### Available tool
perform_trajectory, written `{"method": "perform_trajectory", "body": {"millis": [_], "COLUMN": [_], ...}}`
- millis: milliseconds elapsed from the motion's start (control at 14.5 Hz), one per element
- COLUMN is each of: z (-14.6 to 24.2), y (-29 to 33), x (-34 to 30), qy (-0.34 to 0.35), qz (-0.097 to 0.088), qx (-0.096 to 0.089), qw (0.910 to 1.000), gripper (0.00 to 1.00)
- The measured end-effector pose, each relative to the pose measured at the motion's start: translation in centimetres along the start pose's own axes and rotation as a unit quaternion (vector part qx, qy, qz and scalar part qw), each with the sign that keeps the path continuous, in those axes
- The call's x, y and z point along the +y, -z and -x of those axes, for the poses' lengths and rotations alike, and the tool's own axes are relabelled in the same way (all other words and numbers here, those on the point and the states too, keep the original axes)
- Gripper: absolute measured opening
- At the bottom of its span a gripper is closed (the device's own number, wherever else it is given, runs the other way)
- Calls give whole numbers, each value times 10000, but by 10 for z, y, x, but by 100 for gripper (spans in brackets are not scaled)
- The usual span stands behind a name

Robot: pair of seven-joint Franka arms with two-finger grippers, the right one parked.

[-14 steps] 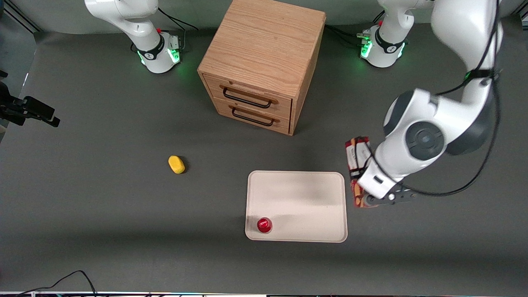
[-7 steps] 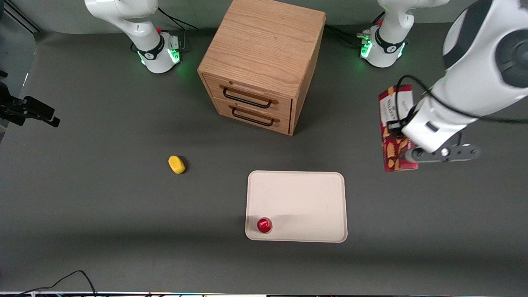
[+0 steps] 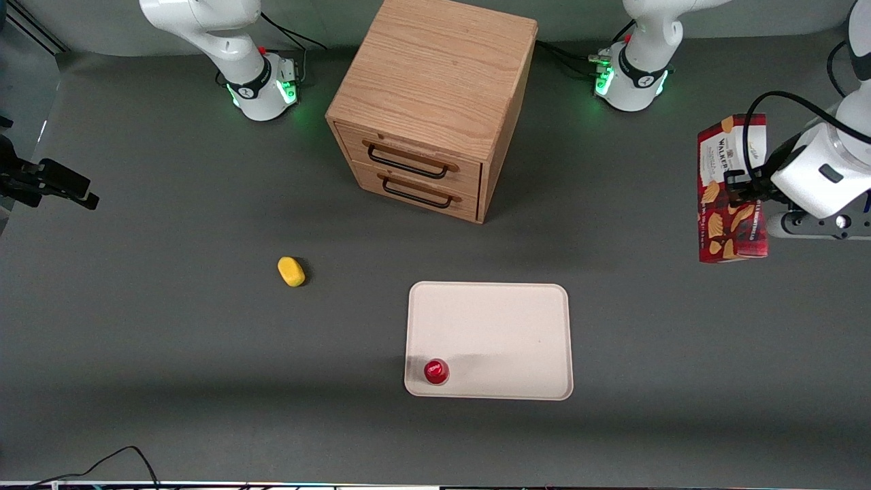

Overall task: Place red cookie box on tray
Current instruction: 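Lift the red cookie box off the tray and carry it beside the tray, then lower the red cookie box onto the table and open the left gripper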

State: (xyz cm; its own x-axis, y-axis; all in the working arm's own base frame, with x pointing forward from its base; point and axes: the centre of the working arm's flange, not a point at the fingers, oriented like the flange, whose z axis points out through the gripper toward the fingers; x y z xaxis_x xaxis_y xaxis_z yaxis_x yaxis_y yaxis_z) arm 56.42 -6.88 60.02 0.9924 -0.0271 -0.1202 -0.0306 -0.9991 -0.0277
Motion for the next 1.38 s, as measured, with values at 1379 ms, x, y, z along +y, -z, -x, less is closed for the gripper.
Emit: {"method": "perform_trajectory", "body": {"millis": [1379], "z": [76], "y": [-355], "x": [-116], "qy": [904], "qz": [250], "qx": [1318], "qw": [9868], "gripper": [6]}}
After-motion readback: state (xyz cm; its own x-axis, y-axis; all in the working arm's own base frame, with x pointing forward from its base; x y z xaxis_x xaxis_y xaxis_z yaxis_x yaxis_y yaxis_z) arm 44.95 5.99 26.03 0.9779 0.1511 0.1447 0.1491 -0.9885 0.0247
